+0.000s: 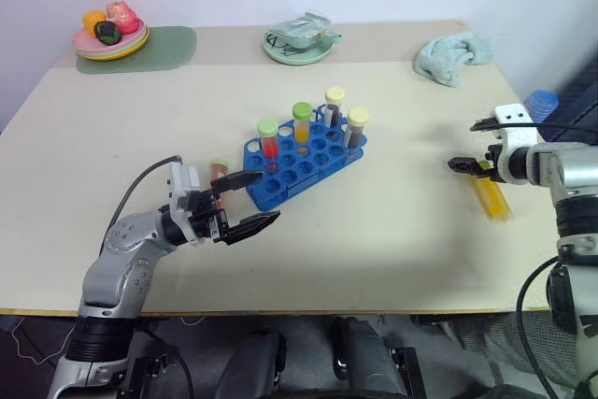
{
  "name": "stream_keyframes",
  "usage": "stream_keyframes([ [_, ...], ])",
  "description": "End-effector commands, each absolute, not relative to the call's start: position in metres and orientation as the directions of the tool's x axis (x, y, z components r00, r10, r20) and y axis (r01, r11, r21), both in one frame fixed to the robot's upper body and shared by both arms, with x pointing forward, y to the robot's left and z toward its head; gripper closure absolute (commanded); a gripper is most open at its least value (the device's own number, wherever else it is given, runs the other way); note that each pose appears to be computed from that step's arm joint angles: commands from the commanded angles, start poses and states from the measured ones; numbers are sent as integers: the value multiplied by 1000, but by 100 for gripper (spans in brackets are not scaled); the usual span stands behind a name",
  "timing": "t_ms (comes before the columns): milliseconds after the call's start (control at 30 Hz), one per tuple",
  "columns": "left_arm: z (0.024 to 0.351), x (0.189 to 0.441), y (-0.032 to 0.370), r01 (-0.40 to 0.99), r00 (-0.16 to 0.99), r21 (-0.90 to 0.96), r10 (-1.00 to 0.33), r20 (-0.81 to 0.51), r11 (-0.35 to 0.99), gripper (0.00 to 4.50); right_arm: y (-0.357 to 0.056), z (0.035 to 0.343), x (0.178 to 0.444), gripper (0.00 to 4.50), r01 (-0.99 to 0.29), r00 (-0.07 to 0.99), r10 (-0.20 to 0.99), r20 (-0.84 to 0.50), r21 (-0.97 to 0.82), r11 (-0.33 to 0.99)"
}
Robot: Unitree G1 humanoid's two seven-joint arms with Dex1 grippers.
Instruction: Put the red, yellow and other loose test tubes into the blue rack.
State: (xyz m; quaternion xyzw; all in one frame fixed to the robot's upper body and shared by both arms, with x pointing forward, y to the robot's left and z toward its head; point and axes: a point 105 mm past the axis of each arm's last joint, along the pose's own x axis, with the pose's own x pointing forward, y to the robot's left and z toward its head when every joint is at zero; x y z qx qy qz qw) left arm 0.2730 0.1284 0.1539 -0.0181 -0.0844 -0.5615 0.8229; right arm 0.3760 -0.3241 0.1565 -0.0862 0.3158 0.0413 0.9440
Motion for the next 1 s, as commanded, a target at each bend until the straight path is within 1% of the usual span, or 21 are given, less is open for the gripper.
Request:
stream_keyframes([
  [33, 163, 273, 128, 928, 340, 93, -923, 182, 360, 7, -322, 189, 369, 8, -145, 839, 42, -542, -149, 978],
  [100, 162, 273, 127, 930, 336, 91, -924, 182, 356, 7, -320, 194, 362, 8, -164, 832, 58, -552, -146, 976],
  [200, 162, 274, 126, 932, 332, 88, -925, 182, 352, 7, -318, 194, 354, 8, -179, 818, 63, -572, -150, 972],
  [367, 161, 274, 124, 935, 326, 85, -927, 184, 345, 7, -319, 180, 349, 8, -182, 791, 64, -609, -134, 974],
  [467, 161, 273, 123, 938, 318, 83, -930, 182, 337, 7, -319, 167, 349, 8, -195, 767, 69, -638, -129, 972],
  [567, 162, 272, 124, 942, 306, 84, -935, 178, 325, 7, -320, 163, 352, 8, -201, 753, 76, -653, -119, 972],
  [800, 160, 256, 127, 971, 208, 96, -970, 122, 220, 7, -325, 157, 358, 8, -220, 726, 76, -684, -126, 967],
  [1000, 164, 248, 129, 983, 134, 117, -987, 86, 144, 7, -324, 154, 362, 8, -240, 714, 87, -695, -127, 962],
])
